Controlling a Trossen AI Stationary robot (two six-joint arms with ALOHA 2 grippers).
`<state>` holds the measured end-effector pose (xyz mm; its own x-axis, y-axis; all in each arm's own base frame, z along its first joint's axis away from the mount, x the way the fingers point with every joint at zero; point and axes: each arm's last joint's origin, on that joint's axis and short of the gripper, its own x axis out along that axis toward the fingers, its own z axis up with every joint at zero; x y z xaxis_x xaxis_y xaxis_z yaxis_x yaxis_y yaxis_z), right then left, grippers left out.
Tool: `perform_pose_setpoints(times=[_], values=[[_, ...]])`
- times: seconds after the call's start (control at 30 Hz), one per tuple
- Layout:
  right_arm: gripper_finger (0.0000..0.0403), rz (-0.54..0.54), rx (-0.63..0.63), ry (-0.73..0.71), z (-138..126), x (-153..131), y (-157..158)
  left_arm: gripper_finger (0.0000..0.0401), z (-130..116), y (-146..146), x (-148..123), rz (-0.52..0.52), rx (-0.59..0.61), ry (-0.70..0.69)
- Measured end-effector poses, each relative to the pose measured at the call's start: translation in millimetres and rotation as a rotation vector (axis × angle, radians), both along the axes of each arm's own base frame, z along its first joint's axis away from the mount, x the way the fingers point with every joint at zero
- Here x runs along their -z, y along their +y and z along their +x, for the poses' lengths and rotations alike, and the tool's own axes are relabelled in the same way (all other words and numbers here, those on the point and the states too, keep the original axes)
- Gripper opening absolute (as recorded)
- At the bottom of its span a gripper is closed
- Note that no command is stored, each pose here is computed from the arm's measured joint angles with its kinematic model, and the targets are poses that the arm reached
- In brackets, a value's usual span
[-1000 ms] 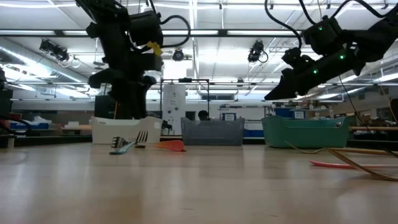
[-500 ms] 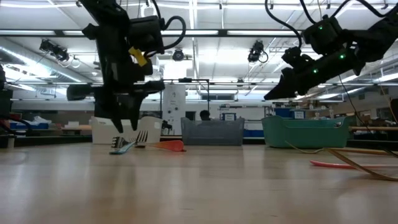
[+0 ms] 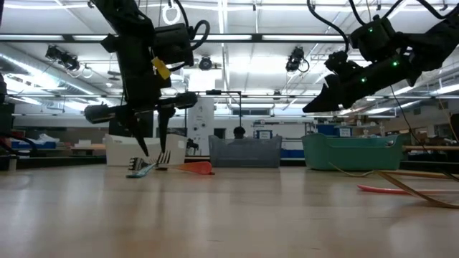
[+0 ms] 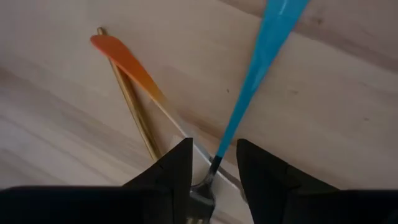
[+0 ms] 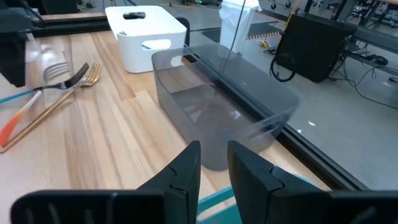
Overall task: Sort silverware by color (type)
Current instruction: Put the blue fork into the white bin
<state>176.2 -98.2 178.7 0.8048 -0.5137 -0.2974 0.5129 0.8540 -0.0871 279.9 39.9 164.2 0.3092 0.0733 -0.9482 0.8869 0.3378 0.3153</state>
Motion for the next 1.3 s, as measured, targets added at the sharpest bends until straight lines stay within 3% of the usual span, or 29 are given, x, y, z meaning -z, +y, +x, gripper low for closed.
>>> perform_pose_setpoints(times=[0.43,0.6,1.1,1.3], values=[[0.009,0.01,-0.019,-0.024,1,-1,2,0.0134,5,2,23,0.087,0.179,0.098],[0.009,0.012,-0.018,-0.024,1,-1,2,0.0132,5,7,24,0.085,0.164,0.1],[0.009,0.013,-0.019,-0.024,1,-1,2,0.0039,5,8,31,0.027,0.161,0.129],[0.009,0.012,-0.019,-0.023,1,-1,2,0.0025,4,8,32,0.014,0.128,0.13]])
